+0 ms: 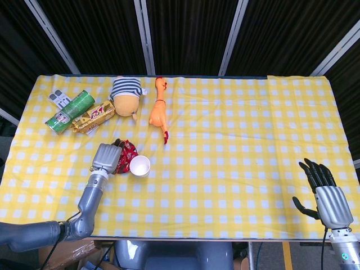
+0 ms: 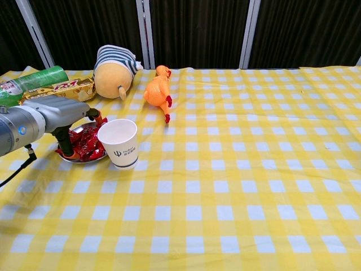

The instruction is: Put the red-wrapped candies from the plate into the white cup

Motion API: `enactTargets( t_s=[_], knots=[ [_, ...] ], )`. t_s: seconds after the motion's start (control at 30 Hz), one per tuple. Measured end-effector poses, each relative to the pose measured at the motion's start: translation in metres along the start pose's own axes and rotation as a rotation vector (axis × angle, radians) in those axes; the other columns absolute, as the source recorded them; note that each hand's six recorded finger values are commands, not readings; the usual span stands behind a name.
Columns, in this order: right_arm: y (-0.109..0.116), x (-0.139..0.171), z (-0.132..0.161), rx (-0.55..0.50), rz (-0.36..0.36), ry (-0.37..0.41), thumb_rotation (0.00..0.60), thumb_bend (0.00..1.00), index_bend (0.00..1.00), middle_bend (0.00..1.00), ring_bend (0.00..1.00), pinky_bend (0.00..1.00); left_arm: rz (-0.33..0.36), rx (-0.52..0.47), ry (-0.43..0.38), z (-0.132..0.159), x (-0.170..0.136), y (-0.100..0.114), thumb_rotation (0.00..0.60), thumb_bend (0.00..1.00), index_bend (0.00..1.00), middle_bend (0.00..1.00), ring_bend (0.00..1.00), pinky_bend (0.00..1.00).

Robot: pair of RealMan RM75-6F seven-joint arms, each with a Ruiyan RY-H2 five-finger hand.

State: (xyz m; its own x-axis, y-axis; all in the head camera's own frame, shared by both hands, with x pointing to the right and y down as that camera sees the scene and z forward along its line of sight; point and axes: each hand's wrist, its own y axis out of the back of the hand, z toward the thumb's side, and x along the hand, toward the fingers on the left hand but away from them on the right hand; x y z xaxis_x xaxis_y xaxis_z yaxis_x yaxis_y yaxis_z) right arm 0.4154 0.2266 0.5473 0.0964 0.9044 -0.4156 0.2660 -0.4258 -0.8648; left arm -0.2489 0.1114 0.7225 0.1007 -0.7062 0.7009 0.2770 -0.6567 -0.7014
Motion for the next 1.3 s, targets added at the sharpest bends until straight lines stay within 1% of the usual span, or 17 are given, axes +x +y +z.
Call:
enactTargets(
  t_s=[0.1,0.27,0.47,0.57,0.67,0.77,0.83,0.9,1.0,1.07,1.17,1.3],
  knots=[
    [0.0,0.0,0.0,-0.002,0.001,0.001,0.6,0.39,0.0,0.0,0.0,0.0,-0.005,0.0,-0.002,0.002,0.001,-0.002,0.6,0.25,0.16,0.14,0.79,0.87],
    [0.0,0.0,0.0,-0.005,0.003,0.001,0.6,0.39,0.0,0.0,0.0,0.0,-0.011,0.012,-0.008,0.006,0.002,-0.005,0.6,0.26,0.21,0.21,0.8,0.88],
    [-0.001,0.0,0.001,-0.009,0.006,0.003,0.6,0.39,0.0,0.0,0.0,0.0,-0.012,0.029,-0.008,0.006,0.002,-0.007,0.6,0.26,0.23,0.21,0.8,0.88],
    [-0.001,0.0,0.001,-0.012,0.006,0.003,0.6,0.39,0.0,0.0,0.0,0.0,-0.012,0.028,-0.007,0.007,0.003,-0.007,0.6,0.26,0.24,0.23,0.8,0.88],
    [-0.001,0.0,0.001,-0.014,0.008,0.002,0.6,0.39,0.0,0.0,0.0,0.0,-0.012,0.033,-0.005,0.007,0.004,-0.008,0.6,0.27,0.27,0.28,0.8,0.88],
    [-0.001,0.0,0.001,-0.015,0.009,0.002,0.6,0.39,0.0,0.0,0.0,0.0,-0.011,0.041,-0.004,0.008,0.005,-0.009,0.6,0.3,0.33,0.36,0.81,0.88],
    [-0.001,0.0,0.001,-0.014,0.009,0.001,0.6,0.39,0.0,0.0,0.0,0.0,-0.009,0.045,-0.002,0.007,0.006,-0.01,0.6,0.33,0.36,0.44,0.82,0.89],
    [-0.001,0.0,0.001,-0.015,0.009,0.002,0.6,0.39,0.0,0.0,0.0,0.0,-0.005,0.048,0.001,0.007,0.006,-0.01,0.6,0.39,0.4,0.5,0.82,0.89],
    [-0.001,0.001,0.001,-0.014,0.009,0.003,0.6,0.39,0.0,0.0,0.0,0.0,0.003,0.049,0.008,0.005,0.008,-0.008,0.6,0.46,0.46,0.56,0.82,0.89],
    [-0.001,0.001,0.001,-0.014,0.008,0.004,0.6,0.39,0.0,0.0,0.0,0.0,0.012,0.053,0.012,0.004,0.009,-0.007,0.6,0.48,0.48,0.59,0.83,0.9],
    [-0.001,0.001,0.001,-0.013,0.006,0.005,0.6,0.39,0.0,0.0,0.0,0.0,0.031,0.061,0.022,0.0,0.01,-0.003,0.6,0.5,0.5,0.62,0.83,0.9],
    [-0.001,0.001,0.002,-0.014,0.006,0.006,0.6,0.39,0.0,0.0,0.0,0.0,0.048,0.059,0.041,-0.008,0.011,0.0,0.6,0.5,0.51,0.63,0.83,0.9]
  ],
)
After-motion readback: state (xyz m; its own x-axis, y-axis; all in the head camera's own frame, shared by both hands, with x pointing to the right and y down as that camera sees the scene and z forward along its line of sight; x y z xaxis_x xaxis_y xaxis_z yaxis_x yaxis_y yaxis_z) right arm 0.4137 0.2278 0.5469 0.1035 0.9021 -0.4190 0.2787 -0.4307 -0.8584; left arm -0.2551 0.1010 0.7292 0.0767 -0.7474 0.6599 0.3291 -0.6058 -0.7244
